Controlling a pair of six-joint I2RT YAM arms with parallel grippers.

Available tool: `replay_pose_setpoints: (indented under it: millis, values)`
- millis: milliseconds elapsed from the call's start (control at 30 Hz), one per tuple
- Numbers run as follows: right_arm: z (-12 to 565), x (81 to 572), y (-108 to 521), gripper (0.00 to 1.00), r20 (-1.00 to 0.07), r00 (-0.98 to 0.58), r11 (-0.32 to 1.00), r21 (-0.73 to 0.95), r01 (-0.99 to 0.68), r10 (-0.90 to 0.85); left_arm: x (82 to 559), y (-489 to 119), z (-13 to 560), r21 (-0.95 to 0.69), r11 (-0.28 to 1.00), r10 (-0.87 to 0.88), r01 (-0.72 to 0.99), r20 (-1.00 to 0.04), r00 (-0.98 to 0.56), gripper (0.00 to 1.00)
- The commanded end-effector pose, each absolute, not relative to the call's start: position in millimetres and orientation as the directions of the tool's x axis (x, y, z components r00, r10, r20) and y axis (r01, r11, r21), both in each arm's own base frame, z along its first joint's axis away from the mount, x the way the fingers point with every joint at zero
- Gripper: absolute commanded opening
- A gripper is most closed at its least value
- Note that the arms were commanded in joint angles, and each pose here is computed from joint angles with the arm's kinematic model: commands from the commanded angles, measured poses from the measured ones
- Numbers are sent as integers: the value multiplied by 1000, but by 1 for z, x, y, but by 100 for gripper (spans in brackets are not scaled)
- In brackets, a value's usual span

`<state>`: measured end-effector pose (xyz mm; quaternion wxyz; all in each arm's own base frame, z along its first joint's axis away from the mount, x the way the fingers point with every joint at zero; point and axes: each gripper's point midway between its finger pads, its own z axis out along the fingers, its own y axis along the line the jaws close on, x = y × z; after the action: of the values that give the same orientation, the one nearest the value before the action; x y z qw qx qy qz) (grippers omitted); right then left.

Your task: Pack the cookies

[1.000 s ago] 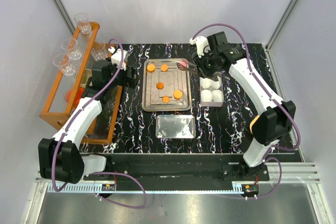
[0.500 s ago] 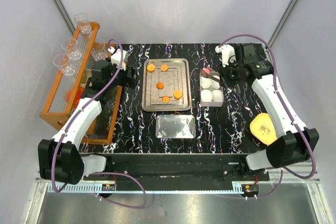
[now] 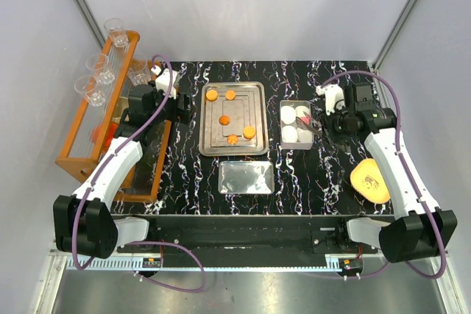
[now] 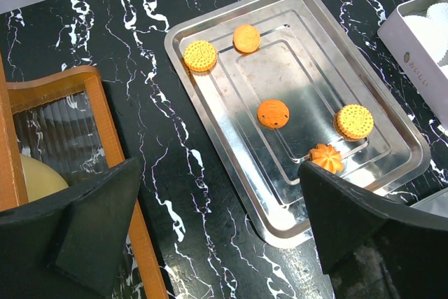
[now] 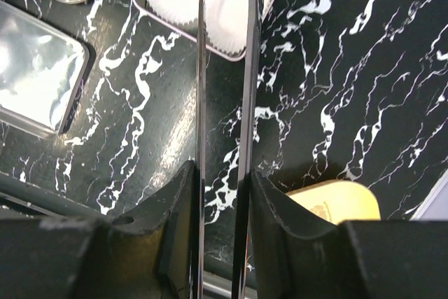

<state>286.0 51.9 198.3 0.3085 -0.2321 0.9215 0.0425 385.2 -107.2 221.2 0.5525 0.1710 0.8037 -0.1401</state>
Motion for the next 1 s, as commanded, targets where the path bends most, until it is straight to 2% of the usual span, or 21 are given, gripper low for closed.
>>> replay_pose_setpoints:
  millis: [0, 633, 967]
  values:
    - [198, 278, 46, 16, -595, -690, 887, -89, -453, -412, 387, -111, 239, -21, 897, 108, 442, -958, -265, 99]
    - [168, 281, 37, 19, -546, -722, 890, -101, -445, -424, 388, -110, 237, -23, 898, 106, 438, -958, -268, 99]
    - [169, 286, 37, 32, -554, -720, 890, -92, -447, -419, 388, -110, 235, -23, 898, 108, 439, -956, -271, 99]
